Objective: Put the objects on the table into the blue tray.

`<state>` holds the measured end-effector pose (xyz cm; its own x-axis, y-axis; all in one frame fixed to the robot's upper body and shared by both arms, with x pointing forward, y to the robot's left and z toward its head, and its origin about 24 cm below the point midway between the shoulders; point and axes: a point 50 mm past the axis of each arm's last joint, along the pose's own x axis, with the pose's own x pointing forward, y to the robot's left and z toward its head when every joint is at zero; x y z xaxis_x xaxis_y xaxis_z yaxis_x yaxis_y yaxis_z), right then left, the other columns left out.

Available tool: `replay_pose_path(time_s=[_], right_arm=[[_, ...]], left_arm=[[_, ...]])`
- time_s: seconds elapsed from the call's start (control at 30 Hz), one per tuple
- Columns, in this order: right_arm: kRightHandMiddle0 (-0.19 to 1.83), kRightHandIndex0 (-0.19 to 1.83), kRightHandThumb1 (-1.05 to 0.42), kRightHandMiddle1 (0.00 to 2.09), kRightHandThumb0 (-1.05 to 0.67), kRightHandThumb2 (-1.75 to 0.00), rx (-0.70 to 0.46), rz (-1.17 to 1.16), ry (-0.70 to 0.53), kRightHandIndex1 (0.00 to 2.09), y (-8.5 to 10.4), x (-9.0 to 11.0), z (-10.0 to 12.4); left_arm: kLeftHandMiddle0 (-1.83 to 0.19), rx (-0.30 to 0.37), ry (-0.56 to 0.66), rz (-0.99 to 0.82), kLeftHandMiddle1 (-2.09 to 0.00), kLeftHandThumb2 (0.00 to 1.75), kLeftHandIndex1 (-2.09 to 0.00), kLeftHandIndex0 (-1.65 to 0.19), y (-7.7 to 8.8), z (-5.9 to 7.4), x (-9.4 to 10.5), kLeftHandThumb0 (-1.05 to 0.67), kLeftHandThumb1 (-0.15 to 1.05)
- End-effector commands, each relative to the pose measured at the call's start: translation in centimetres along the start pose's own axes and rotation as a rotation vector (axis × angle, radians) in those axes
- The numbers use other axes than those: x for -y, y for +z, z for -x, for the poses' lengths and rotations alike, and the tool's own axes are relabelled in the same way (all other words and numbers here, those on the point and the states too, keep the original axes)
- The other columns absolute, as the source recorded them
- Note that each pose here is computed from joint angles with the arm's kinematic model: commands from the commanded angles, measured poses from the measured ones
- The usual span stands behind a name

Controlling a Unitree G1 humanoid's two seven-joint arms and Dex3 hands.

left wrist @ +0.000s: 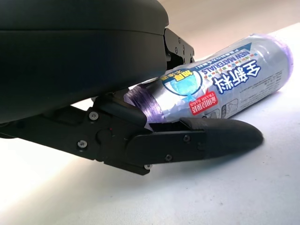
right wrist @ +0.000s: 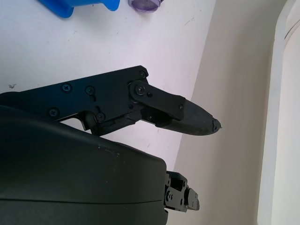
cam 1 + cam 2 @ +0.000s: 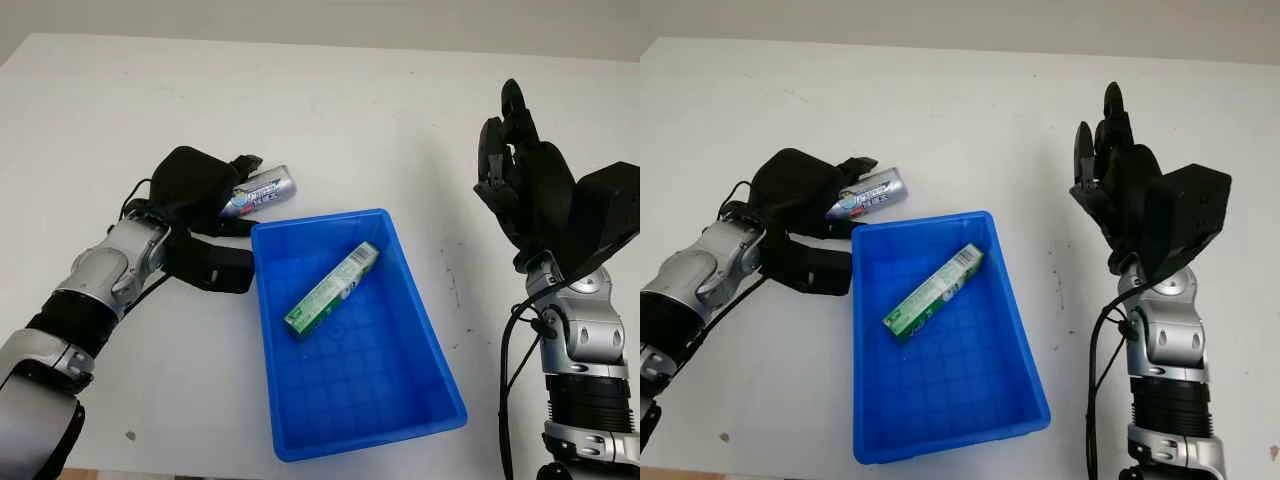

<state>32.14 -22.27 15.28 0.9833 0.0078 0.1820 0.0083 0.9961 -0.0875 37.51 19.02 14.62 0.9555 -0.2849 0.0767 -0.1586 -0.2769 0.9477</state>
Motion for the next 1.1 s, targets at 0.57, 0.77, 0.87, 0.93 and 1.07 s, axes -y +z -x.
replay_pose_path(time_s=[0.57, 0.77, 0.87, 0.93, 1.07], right_arm=[[-0.19, -0.19, -1.05, 0.0, -0.56, -0.71, 0.014, 0.003, 0.0, 0.0, 0.1, 0.0, 0.2], [-0.19, -0.19, -1.05, 0.0, -0.56, -0.72, 0.013, -0.002, -0.001, 0.0, 0.1, 0.0, 0.2], [-0.19, -0.19, -1.05, 0.0, -0.55, -0.74, 0.015, -0.003, 0.009, 0.0, 0.0, 0.1, 0.3], [-0.19, -0.19, -1.05, 0.0, -0.55, -0.75, 0.013, -0.002, 0.015, 0.0, 0.0, 0.1, 0.4], [-0.19, -0.19, -1.05, 0.0, -0.54, -0.76, 0.013, 0.011, 0.019, 0.0, 0.0, 0.1, 0.4]], left_arm=[[-0.53, -0.216, -0.019, -0.079, -2.09, 0.37, -1.99, 0.03, -6.0, -1.5, -2.7, -0.44, 1.05], [-0.4, -0.321, -0.01, -0.095, -2.09, 0.4, -2.02, 0.15, -8.7, -1.3, -3.2, -0.45, 1.05], [-0.4, -0.335, 0.016, -0.084, -2.09, 0.43, -2.07, 0.19, -9.1, -1.3, -3.5, -0.47, 1.05], [-0.57, -0.313, 0.064, 0.008, -2.09, 0.45, -2.09, 0.11, -8.9, -1.5, -4.2, -0.49, 1.05], [-0.58, -0.232, 0.15, 0.193, -2.09, 0.46, -2.09, -0.01, -8.0, -1.6, -6.1, -0.5, 1.05]])
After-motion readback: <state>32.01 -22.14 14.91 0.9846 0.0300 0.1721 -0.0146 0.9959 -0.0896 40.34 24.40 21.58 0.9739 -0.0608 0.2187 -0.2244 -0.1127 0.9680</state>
